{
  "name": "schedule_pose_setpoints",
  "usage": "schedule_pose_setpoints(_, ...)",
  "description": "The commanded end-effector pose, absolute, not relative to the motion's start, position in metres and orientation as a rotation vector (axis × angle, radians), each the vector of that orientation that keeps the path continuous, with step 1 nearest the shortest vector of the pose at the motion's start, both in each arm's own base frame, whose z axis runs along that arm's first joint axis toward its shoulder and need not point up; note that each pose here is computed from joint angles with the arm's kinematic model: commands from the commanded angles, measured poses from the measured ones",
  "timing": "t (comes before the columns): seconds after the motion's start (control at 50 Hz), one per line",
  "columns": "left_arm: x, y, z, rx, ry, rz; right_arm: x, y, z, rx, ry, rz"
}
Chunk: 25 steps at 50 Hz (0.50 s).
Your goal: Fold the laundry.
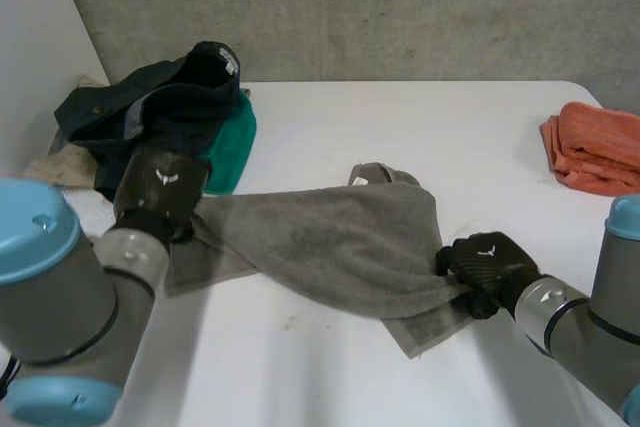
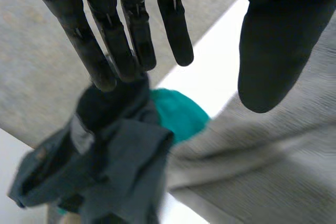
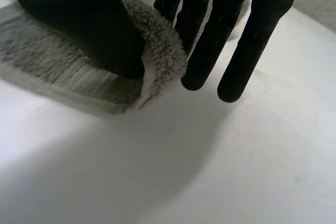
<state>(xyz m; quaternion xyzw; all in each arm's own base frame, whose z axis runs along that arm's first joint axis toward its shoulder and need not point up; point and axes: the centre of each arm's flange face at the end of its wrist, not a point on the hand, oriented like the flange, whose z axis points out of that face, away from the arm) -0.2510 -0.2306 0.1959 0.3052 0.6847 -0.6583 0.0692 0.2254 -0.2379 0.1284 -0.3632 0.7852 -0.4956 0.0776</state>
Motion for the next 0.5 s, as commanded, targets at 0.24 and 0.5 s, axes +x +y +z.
schedule_pose_setpoints(0.24, -0.276, -0.254, 0.129, 1.194, 2.334, -1.884, 0.221, -0.220, 0.209, -1.052, 2.179, -1.796)
schedule_pose_setpoints(0.5, -0.297, -0.297, 0.111, 1.185, 2.294, -1.940, 0.221, -0.214, 0.237, -1.044, 2.106, -1.905)
